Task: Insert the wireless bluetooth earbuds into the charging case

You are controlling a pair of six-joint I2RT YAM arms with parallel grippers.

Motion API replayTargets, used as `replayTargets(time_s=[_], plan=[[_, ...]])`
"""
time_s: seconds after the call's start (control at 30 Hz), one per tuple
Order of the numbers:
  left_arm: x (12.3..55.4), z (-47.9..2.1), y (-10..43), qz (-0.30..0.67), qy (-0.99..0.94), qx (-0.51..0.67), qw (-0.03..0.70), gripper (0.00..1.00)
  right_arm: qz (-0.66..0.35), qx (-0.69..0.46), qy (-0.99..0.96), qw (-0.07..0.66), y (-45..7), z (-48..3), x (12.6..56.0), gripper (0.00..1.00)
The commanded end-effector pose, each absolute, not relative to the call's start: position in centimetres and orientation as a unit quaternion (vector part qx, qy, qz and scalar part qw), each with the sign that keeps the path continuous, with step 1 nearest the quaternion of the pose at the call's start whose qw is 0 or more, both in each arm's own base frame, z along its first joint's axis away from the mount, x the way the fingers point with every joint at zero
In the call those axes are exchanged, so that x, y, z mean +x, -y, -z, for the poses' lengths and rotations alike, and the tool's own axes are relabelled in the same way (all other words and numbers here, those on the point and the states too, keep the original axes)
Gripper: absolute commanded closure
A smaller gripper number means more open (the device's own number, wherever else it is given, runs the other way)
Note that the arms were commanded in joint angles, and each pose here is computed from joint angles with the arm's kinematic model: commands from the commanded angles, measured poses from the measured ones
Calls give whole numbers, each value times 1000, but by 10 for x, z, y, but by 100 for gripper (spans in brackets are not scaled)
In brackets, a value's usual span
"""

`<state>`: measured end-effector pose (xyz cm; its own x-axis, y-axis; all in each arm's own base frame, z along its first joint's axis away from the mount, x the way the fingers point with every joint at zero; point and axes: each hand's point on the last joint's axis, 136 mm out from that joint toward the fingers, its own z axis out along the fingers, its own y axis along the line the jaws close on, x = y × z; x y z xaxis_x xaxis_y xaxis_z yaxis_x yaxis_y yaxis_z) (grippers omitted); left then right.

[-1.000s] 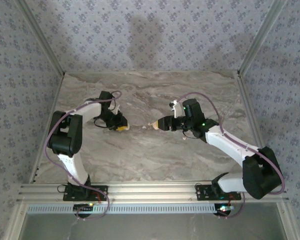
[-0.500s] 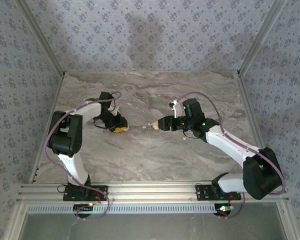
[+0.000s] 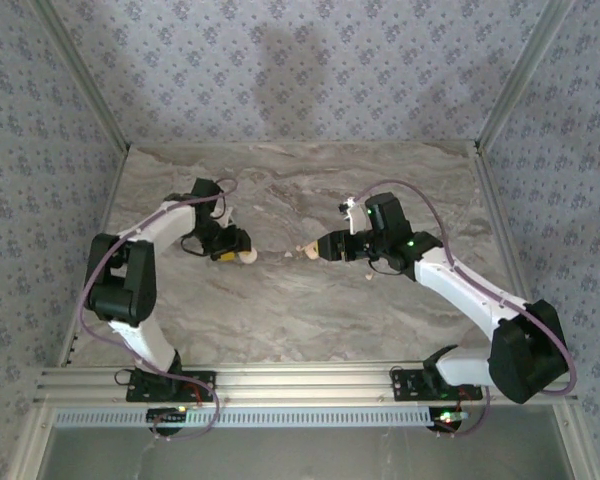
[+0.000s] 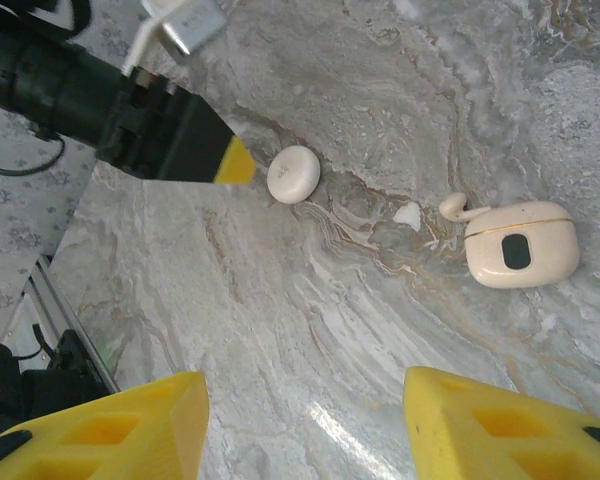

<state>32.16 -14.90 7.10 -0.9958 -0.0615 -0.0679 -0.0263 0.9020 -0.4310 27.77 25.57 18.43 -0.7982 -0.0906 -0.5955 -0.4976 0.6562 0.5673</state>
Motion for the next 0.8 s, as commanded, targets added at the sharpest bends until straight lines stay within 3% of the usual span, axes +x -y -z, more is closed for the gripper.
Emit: replayTargets(time_s=[0.0,0.37,0.6,0.77], plan=[[312,-84,135,195,-979,-19,59,48,-342,-180,-889,245,-250,-177,274,43],[282,-89,116,175,-977,-38,115,48,-161,-152,-967,125,-219,-124,282,40],[275,-80,114,185,-972,-42,136,48,-11,-250,-966,70,-214,-100,297,29],[274,-79,114,186,-971,-40,144,48,38,-306,-950,40,-220,-87,315,22]])
